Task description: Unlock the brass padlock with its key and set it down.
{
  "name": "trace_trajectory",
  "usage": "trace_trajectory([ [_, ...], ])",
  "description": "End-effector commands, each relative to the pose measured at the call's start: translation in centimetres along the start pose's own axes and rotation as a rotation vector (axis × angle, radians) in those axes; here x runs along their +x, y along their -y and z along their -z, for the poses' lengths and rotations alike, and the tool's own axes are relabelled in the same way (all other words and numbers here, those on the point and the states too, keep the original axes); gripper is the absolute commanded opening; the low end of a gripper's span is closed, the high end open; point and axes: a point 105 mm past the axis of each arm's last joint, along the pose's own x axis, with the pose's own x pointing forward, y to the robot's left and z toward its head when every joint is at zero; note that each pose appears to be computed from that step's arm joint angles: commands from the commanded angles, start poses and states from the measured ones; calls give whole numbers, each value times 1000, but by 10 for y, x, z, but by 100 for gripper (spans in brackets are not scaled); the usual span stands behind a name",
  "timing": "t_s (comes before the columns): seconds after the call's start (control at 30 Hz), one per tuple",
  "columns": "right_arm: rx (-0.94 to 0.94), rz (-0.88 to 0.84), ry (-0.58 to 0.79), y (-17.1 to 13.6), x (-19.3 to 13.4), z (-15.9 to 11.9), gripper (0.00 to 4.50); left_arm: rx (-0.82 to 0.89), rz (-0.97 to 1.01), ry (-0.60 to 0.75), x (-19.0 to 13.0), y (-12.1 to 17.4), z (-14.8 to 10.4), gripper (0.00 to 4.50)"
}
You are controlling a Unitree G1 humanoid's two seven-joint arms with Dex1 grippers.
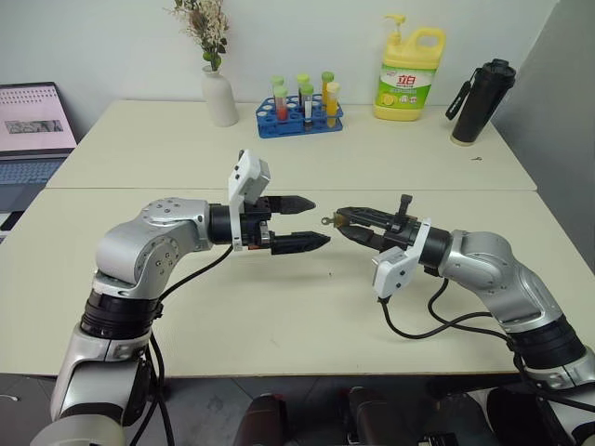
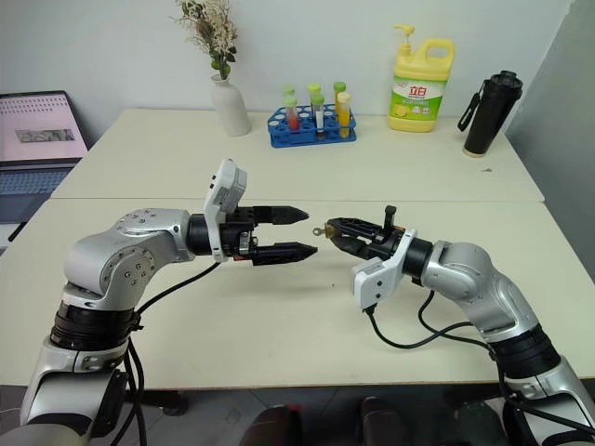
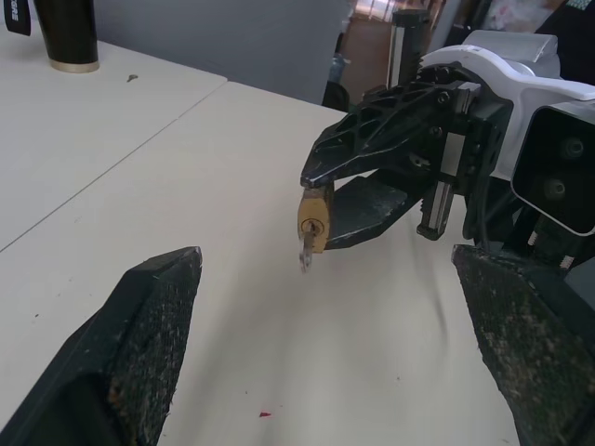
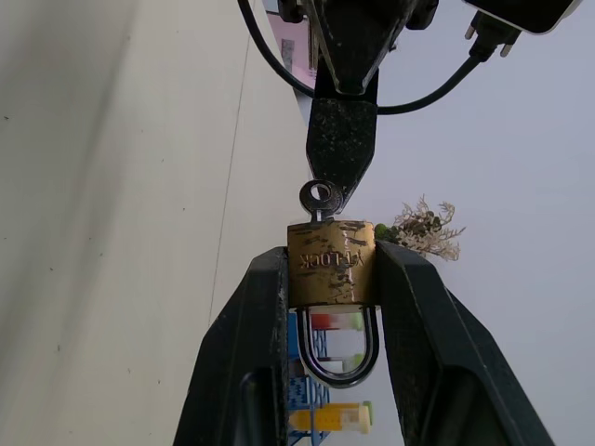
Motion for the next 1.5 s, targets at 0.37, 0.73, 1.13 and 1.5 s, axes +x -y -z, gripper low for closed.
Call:
trace_trajectory([
  [0.37,-21,84,59,19,-2,-13,94,42,55,6,4,-2,-7,331],
  [0.73,-11,81,80,20,0,-17,94,52,63,24,11,-4,-10,10],
  [1.13,8,73,80,18,-1,-15,94,60,75,19,6,-3,-9,10],
  [1.5,26,67,73,17,-1,-14,94,56,35,19,-5,-11,-9,203],
])
